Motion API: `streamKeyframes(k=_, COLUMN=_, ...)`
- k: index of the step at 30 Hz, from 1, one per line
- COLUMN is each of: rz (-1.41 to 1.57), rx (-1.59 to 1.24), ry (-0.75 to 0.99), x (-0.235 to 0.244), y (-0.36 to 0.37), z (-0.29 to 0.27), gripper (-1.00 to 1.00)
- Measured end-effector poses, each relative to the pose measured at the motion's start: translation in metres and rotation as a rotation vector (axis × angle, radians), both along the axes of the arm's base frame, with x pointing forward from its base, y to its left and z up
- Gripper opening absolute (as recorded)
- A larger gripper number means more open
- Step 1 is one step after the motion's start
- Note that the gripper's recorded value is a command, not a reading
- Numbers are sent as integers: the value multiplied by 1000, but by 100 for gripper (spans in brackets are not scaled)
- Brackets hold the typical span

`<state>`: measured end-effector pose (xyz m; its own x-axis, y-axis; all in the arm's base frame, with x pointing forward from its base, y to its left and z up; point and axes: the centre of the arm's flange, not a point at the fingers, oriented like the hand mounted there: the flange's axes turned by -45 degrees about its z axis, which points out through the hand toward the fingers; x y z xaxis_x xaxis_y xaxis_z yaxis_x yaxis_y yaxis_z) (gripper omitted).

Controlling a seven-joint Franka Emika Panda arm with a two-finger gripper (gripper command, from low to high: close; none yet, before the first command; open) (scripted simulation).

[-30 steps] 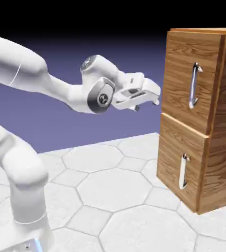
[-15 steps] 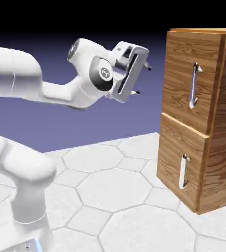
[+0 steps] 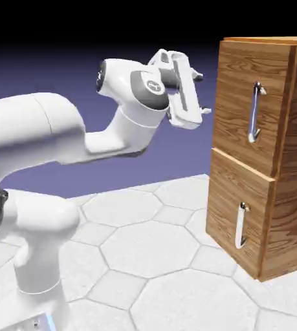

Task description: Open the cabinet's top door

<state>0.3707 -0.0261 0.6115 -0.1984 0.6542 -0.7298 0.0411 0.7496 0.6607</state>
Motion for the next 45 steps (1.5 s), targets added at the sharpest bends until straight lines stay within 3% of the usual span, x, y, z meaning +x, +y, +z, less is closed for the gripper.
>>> streamKeyframes(k=15, rz=32, rx=-683, ry=-222, x=76, y=-32, z=-66, gripper=100)
streamKeyframes(k=21, rz=32, rx=-716, ry=-231, x=129, y=-29, z=-71, gripper=100)
streamKeyframes(k=22, rz=32, rx=-717, ry=-231, x=131, y=-29, z=-71, gripper=-100)
streamKeyframes(k=45, rz=-506, rx=-761, ry=-22, x=22, y=77, z=-71, gripper=-100)
